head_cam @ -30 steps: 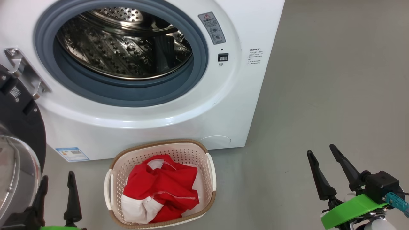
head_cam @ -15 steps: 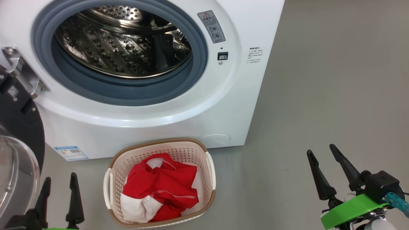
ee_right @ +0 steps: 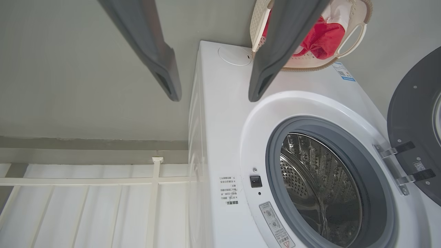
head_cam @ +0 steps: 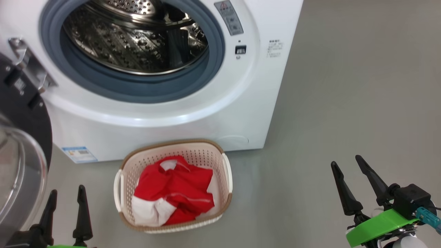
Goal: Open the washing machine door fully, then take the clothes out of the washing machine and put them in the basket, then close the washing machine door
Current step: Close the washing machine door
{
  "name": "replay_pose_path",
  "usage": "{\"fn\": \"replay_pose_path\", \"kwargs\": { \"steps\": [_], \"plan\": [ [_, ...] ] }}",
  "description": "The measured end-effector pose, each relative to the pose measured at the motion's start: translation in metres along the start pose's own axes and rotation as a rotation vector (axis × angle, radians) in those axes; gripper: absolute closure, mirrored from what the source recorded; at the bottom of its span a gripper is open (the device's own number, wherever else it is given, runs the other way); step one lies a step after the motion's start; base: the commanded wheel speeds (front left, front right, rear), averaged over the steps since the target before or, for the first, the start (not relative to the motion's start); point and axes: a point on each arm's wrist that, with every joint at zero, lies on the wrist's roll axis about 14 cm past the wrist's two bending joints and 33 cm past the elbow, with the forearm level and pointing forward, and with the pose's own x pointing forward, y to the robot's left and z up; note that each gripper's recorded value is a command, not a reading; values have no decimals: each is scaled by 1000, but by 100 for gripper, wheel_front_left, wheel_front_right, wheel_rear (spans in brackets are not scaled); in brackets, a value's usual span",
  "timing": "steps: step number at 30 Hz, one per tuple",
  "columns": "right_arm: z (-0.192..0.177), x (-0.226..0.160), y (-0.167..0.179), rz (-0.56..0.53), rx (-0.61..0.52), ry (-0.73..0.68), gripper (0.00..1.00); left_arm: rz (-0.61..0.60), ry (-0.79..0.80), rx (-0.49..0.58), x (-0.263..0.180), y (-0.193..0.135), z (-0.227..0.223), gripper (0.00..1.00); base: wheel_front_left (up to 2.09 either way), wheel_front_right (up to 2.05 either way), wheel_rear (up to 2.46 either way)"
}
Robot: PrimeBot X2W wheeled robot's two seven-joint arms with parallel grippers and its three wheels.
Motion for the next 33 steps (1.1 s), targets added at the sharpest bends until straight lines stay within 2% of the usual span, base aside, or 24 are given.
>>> {"fn": "replay_pose_path", "kwargs": {
  "steps": [12,24,33],
  "plan": [
    [2,1,2,6,0,-6,0,-10,-14,-4,-1,-2,5,0,-111,111,0],
    [2,3,6,21,-1,-7,0,-8,-17,-1,-4,-2,6,0,-4,4,0],
    [-8,16,26,94,-1,19,0,70,-18,-6,-15,22,7,0,0,0,0]
  ]
}}
